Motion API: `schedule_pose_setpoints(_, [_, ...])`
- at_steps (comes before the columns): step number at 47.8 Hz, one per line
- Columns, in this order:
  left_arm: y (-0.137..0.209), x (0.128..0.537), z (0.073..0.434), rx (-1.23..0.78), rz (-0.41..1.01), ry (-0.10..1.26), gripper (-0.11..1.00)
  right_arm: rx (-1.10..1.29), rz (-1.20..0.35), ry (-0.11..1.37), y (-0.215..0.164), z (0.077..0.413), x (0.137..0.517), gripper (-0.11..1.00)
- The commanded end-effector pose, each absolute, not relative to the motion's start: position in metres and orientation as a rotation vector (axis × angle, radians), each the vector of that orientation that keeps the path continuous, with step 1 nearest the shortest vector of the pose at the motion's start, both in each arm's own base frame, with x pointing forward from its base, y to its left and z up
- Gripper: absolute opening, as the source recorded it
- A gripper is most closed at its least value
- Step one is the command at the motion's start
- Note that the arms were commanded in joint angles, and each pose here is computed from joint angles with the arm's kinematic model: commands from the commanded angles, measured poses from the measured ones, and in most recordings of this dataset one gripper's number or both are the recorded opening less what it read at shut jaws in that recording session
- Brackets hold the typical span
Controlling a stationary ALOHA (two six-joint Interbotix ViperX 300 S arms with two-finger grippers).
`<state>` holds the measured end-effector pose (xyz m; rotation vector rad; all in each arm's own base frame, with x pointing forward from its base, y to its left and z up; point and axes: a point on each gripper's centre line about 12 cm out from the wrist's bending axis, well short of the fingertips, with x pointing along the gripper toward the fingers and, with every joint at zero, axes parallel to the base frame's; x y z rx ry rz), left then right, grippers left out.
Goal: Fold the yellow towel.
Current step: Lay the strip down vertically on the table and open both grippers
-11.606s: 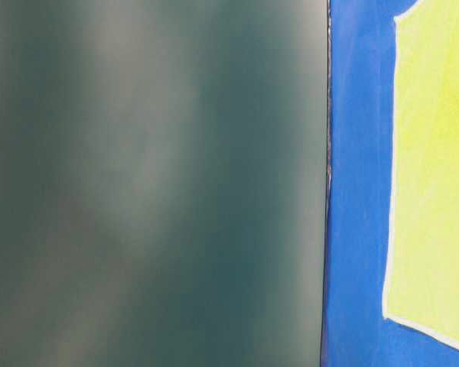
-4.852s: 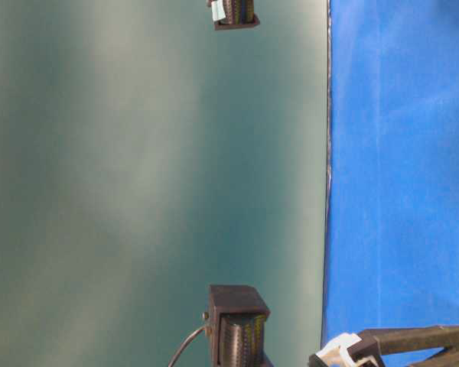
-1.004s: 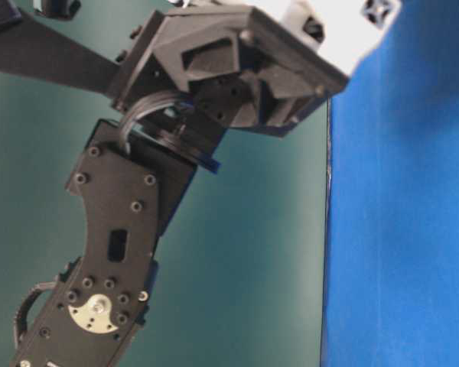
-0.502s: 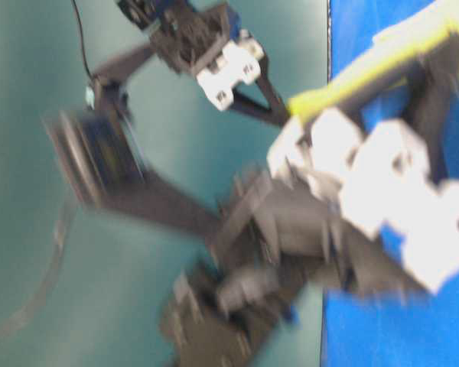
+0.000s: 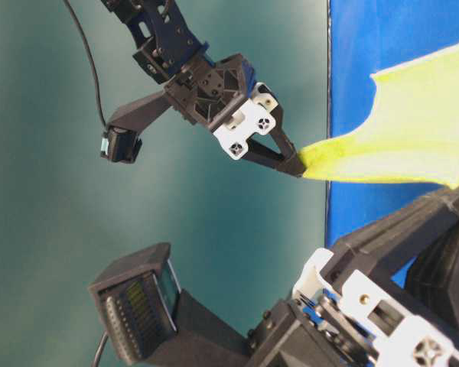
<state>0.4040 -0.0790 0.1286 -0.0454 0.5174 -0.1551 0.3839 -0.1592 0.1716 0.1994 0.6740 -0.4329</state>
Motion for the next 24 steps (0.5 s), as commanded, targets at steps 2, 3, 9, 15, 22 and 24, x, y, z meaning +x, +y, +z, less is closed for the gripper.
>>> schedule_pose_setpoints(2, [-0.090, 0.408, 0.147, -0.042, -0.185, 0.461, 0.04, 0.180, -0.428, 0.631, -0.162, 0.187, 0.390, 0.01])
schedule_pose_setpoints(3, [-0.090, 0.409, 0.147, -0.041, -0.184, 0.461, 0.04, 0.175, -0.425, 0.632, -0.161, 0.187, 0.390, 0.01])
schedule_pose_setpoints(9, [-0.087, 0.413, 0.149, -0.041, -0.176, 0.453, 0.04, 0.149, -0.413, 0.638, -0.160, 0.187, 0.391, 0.01])
schedule_pose_setpoints(15, [-0.086, 0.416, 0.151, -0.042, -0.174, 0.447, 0.16, 0.135, -0.406, 0.636, -0.160, 0.187, 0.391, 0.01])
schedule_pose_setpoints(22, [-0.087, 0.419, 0.154, -0.042, -0.175, 0.436, 0.47, 0.115, -0.387, 0.619, -0.158, 0.189, 0.394, 0.17])
schedule_pose_setpoints(24, [-0.087, 0.419, 0.155, -0.041, -0.175, 0.434, 0.57, 0.101, -0.377, 0.614, -0.157, 0.190, 0.394, 0.30])
